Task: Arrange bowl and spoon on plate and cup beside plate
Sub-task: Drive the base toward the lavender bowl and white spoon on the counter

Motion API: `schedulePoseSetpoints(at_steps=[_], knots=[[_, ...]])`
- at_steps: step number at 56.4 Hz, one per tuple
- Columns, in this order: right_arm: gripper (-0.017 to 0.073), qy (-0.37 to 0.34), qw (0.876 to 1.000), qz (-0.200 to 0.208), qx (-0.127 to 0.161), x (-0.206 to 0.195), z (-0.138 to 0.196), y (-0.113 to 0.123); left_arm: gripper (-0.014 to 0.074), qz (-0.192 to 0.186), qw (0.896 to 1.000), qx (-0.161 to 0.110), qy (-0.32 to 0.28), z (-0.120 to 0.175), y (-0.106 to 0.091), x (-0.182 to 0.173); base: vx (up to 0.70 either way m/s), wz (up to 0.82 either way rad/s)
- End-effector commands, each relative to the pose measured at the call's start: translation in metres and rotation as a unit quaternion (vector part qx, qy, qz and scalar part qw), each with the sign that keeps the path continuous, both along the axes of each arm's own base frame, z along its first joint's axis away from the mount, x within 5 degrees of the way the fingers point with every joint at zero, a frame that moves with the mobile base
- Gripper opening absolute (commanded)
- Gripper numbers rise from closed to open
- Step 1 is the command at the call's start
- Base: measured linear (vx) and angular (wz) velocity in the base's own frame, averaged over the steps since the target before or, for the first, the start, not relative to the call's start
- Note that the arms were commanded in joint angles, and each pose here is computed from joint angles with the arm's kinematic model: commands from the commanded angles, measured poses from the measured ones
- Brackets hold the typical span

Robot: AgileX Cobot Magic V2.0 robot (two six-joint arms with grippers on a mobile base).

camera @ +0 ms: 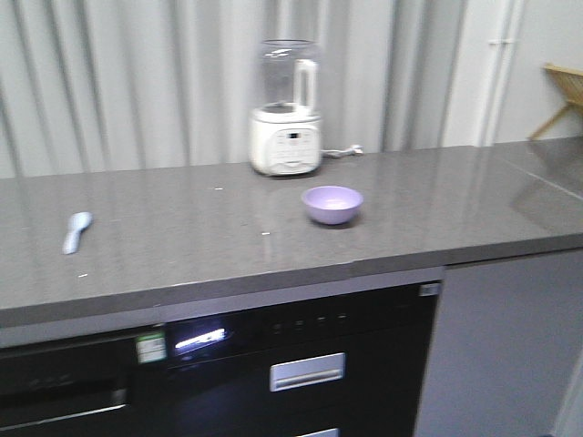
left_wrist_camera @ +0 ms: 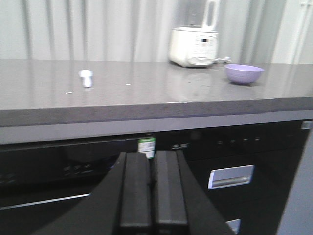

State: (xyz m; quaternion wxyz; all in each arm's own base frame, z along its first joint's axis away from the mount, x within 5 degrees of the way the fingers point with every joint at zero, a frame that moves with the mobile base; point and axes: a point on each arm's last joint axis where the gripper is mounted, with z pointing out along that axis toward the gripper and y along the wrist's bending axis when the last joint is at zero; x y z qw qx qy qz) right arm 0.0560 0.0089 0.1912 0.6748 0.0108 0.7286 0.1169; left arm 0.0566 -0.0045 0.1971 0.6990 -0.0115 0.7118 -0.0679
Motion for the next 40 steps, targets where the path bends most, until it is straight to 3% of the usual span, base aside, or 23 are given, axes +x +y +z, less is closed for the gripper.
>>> schedulePoseSetpoints(at_steps=[1, 22, 40], knots=[[-0.0008, -0.045, 0.999, -0.001, -0.002, 0.0000, 0.0073, -0.0002, 0.0002, -0.002, 0.998, -0.008, -0.058, 0.0164, -0.0002, -0.0021, 0.19, -0.61], [-0.0008, -0.045, 0.999, -0.001, -0.002, 0.0000, 0.0073, -0.0002, 0.0002, -0.002, 0.998, -0.008, -0.058, 0.0164, -0.0002, -0.0021, 0.26, -0.39], [-0.0008, -0.045, 0.999, -0.001, -0.002, 0.0000, 0.0073, -0.0002, 0.0002, -0.002, 0.998, -0.008, -0.058, 0.0164, -0.0002, -0.0021, 0.36, 0.25]])
